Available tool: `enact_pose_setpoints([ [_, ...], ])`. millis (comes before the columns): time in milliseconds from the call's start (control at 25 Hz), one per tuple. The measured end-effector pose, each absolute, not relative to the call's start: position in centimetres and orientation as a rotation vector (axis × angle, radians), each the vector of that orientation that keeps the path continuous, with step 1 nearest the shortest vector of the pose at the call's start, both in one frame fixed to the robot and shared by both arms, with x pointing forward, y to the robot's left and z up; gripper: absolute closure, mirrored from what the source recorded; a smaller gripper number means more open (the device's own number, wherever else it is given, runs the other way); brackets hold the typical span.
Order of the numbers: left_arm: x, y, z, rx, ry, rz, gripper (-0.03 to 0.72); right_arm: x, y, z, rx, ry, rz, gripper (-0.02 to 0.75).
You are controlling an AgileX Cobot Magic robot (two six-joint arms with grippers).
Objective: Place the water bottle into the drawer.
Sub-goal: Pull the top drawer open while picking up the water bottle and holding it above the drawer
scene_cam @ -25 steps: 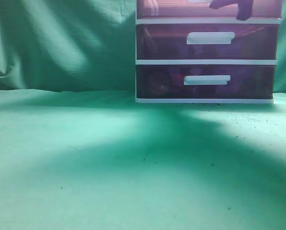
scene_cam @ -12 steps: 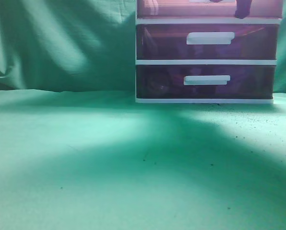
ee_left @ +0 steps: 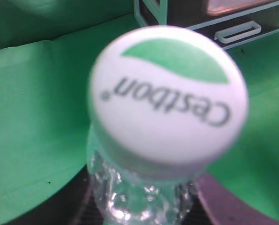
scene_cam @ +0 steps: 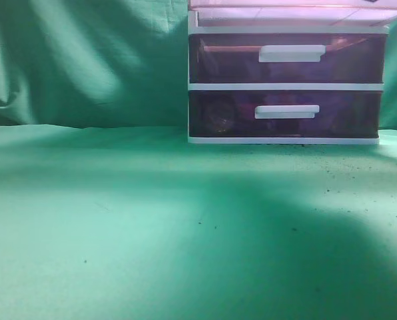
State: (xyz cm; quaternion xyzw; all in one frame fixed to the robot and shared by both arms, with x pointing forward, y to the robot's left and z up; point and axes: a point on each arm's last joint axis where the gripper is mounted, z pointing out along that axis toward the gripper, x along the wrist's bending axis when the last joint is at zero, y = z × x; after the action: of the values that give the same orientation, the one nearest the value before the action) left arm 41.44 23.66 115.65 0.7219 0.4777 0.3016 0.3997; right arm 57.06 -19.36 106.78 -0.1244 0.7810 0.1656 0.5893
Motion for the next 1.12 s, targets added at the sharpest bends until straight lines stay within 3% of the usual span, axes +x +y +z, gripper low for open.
enact_pose_setpoints([
  [240,41.4,23.7,115.7,1.826,1.209,0.763,0.449,53.6,-19.2,106.6,-0.31,1.826,0.416,0.652],
  [520,41.5,22.9,116.8,1.768,1.164,0.682,0.449,53.1,-19.5,106.5,-0.317,1.847,0.386,0.652],
  [920,46.3,17.9,126.7,1.602,0.777,0.523,0.449,53.1,-19.8,106.1,-0.346,1.885,0.323,0.652],
  [1120,51.0,14.4,128.3,1.599,0.69,0.432,0.449,53.1,-19.8,106.1,-0.33,1.89,0.333,0.652],
])
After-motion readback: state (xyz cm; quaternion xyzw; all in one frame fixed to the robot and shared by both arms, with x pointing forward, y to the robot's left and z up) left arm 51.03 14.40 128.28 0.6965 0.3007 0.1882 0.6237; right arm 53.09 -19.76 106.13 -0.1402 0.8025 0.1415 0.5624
